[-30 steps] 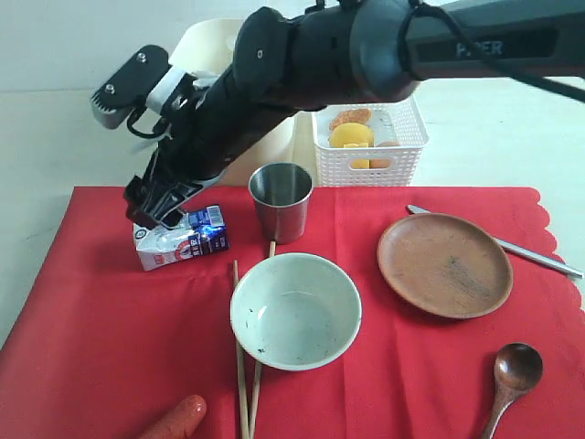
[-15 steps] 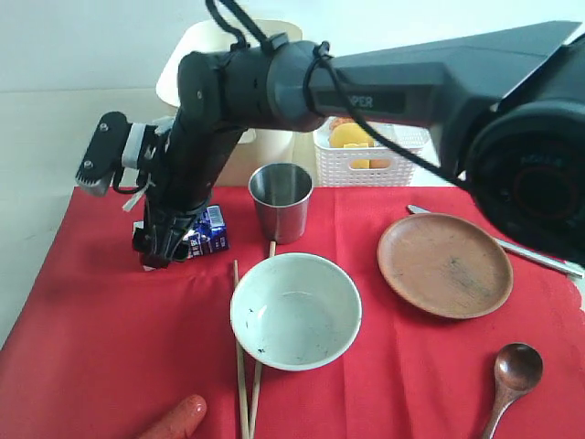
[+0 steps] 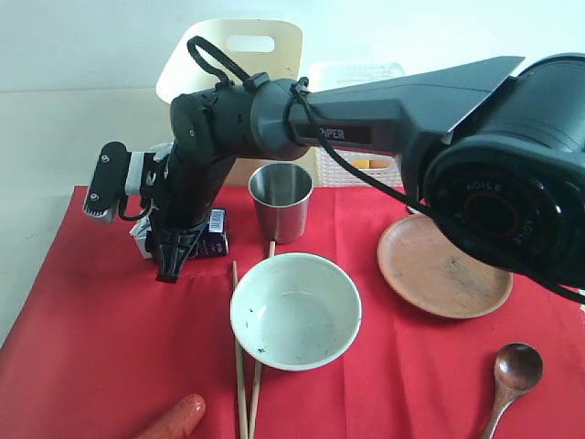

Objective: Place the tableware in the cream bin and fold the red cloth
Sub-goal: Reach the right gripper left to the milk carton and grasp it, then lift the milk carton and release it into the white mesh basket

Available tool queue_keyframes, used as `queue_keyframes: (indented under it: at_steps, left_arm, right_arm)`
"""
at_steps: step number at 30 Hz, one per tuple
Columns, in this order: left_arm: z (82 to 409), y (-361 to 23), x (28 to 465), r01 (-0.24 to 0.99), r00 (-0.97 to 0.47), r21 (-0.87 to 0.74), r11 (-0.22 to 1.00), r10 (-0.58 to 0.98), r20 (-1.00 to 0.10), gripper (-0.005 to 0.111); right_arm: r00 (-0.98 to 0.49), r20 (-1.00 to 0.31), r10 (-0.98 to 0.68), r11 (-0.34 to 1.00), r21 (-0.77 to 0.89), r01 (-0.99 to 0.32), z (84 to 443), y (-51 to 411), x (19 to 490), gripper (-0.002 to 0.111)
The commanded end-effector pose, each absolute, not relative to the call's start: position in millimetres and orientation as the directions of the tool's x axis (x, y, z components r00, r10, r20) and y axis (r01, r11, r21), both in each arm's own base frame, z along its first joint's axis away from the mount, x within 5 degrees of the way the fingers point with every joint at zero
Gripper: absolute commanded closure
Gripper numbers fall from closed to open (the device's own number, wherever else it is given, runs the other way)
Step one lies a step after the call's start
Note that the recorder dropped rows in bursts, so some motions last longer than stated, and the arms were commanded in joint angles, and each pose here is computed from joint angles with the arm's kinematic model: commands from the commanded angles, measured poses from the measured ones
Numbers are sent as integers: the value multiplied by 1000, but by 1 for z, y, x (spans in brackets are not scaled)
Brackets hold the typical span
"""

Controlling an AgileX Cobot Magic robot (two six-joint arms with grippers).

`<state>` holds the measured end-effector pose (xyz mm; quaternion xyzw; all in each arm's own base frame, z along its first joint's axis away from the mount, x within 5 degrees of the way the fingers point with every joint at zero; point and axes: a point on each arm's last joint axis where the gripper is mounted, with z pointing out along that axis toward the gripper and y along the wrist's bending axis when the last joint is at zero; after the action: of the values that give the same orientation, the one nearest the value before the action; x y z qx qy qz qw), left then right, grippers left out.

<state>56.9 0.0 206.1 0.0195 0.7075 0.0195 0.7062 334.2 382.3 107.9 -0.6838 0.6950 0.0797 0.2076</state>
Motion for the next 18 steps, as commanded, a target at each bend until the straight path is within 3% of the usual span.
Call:
queue_keyframes:
  at_steps: [1,4,8,18]
  left_arm:
    - [205,0,56,0,-1,43,999,43,-999,104]
    - [205,0,56,0,-1,43,999,43,-999,104]
    - [205,0,56,0,-1,43,999,43,-999,104]
    - [205,0,56,0,-1,43,999,43,-999,104]
  right_arm:
    - [39,-392,-919,40,-192,-981,109,382,337,97]
    - [30,-403,-915,51,-189,-981,113,382,336,108]
    - [21,-426,-904,68,-192,-979,135,381,335,108]
    - [7,-546,-838,142,-229,-963,271,354,314,108]
